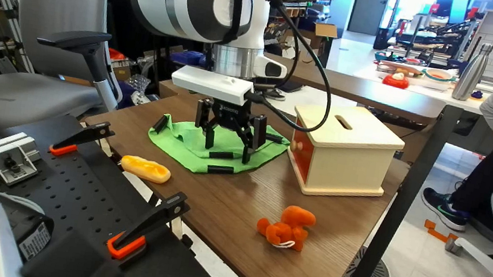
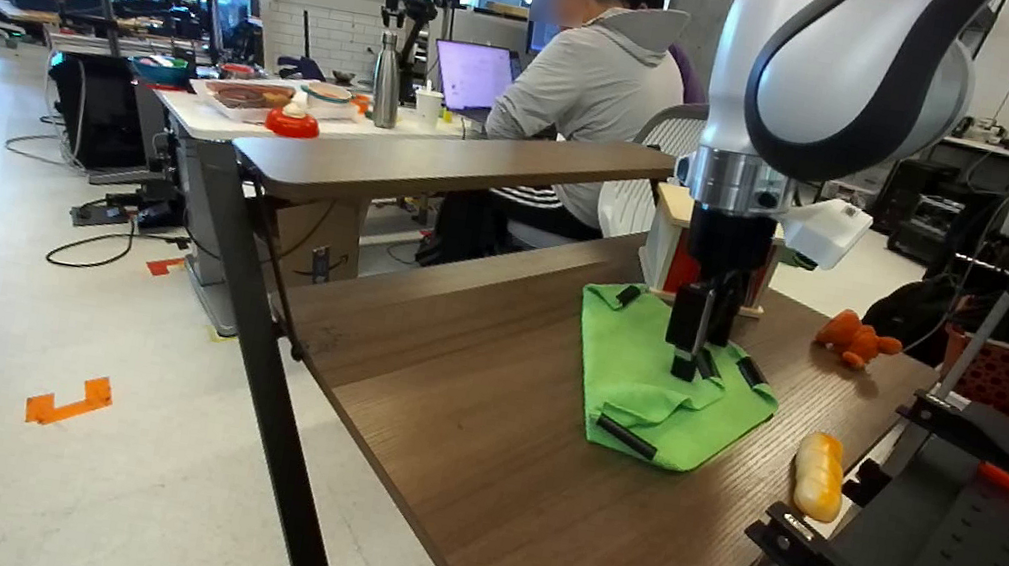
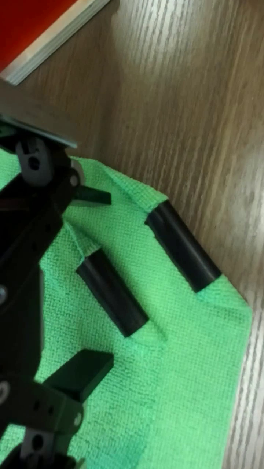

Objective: Slide the green cloth to the left

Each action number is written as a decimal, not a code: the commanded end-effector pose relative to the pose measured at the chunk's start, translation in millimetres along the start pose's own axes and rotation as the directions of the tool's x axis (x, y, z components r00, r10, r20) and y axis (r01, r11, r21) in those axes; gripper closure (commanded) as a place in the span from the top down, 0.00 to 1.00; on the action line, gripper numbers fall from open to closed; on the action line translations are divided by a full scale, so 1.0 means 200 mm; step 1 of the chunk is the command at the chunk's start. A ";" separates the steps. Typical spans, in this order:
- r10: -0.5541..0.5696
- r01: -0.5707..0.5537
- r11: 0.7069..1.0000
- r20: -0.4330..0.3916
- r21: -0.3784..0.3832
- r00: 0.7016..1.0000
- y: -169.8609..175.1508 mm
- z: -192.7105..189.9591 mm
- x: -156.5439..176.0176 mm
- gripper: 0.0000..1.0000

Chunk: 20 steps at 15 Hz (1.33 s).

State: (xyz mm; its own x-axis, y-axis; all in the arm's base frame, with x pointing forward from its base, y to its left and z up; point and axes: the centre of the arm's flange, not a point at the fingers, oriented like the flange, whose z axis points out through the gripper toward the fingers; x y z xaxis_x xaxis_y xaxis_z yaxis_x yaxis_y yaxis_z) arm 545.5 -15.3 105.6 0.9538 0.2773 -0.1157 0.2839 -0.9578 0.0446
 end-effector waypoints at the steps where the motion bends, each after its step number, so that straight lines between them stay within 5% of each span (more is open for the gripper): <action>1: -0.051 0.051 0.999 0.010 -0.009 0.999 -0.02 0.06 0.10 1.00; 20: -0.146 0.146 0.989 0.000 -0.016 0.989 -0.48 0.05 0.65 1.00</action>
State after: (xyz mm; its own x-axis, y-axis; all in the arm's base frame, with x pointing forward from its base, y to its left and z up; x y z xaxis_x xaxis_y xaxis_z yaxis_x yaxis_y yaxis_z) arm 620.8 93.7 93.8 0.9051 0.4113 -0.1077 0.4175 -0.9077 0.0418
